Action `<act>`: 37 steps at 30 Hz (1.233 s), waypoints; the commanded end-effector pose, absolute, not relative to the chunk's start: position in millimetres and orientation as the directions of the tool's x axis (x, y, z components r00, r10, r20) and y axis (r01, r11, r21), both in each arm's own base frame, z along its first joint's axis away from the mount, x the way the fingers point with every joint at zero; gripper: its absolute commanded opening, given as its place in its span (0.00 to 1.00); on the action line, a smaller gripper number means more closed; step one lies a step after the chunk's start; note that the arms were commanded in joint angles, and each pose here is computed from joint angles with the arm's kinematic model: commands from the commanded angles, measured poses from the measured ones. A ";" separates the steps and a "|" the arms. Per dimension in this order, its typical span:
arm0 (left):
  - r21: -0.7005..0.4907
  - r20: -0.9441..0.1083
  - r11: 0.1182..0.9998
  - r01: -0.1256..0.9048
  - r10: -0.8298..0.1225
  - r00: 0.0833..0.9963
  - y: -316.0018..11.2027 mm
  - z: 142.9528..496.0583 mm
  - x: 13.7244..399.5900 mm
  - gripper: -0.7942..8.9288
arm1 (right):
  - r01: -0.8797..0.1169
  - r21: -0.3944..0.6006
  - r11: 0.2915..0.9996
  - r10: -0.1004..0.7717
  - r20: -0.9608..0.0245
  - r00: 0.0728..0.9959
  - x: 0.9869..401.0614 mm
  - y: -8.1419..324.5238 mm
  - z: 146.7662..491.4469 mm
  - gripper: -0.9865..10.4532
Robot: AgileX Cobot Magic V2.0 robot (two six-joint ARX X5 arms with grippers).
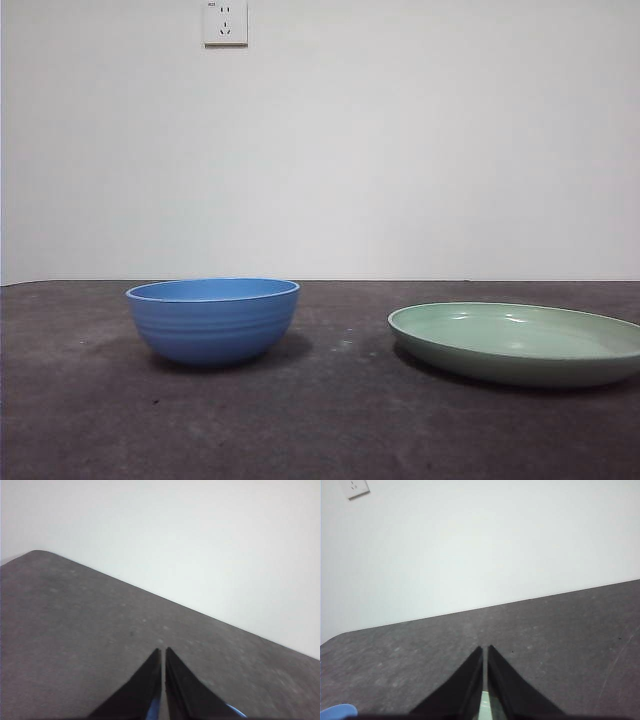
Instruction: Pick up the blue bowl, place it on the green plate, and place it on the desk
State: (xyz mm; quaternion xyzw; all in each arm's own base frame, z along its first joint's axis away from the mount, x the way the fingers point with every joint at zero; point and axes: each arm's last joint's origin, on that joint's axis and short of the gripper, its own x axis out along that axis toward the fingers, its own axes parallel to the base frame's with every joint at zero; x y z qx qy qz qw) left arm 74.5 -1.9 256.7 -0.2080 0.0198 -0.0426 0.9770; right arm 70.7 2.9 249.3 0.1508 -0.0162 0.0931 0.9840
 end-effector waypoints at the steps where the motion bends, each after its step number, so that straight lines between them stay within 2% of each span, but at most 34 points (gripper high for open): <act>1: -0.360 -0.035 0.926 0.113 -0.135 0.990 -3.1 277.4 74.0 0.10 | -0.179 0.259 0.949 0.175 0.039 0.984 68.5 2.8 268.4 0.09; 5: -0.302 -0.118 0.937 0.175 -0.218 0.969 -5.4 297.9 81.8 0.10 | -0.175 0.226 0.958 0.188 -0.036 0.982 70.4 3.1 292.4 0.09; 8: -0.283 -0.179 0.928 0.243 -0.300 0.937 -7.7 309.9 90.1 0.10 | -0.201 0.198 0.959 0.228 -0.125 0.966 75.6 4.0 307.7 0.09; 13: -0.274 -0.283 0.886 0.373 -0.446 0.849 -11.9 325.4 107.5 0.10 | -0.301 0.184 0.936 0.344 -0.289 0.893 88.3 6.5 329.6 0.09; 19: -0.298 -0.407 0.826 0.479 -0.563 0.719 -19.1 337.0 125.6 0.10 | -0.409 0.220 0.886 0.464 -0.409 0.786 104.7 9.0 344.7 0.09; 28: -0.295 -0.539 0.742 0.601 -0.649 0.537 -38.8 341.7 135.4 0.10 | -0.497 0.284 0.820 0.563 -0.557 0.611 115.8 18.6 339.3 0.09; 33: -0.304 -0.567 0.714 0.631 -0.668 0.482 -45.0 338.2 133.4 0.10 | -0.539 0.302 0.786 0.592 -0.619 0.516 112.9 25.4 332.0 0.09; 37: -0.295 -0.566 0.704 0.646 -0.674 0.475 -46.5 338.3 132.9 0.10 | -0.564 0.302 0.768 0.607 -0.622 0.495 111.6 29.1 331.8 0.09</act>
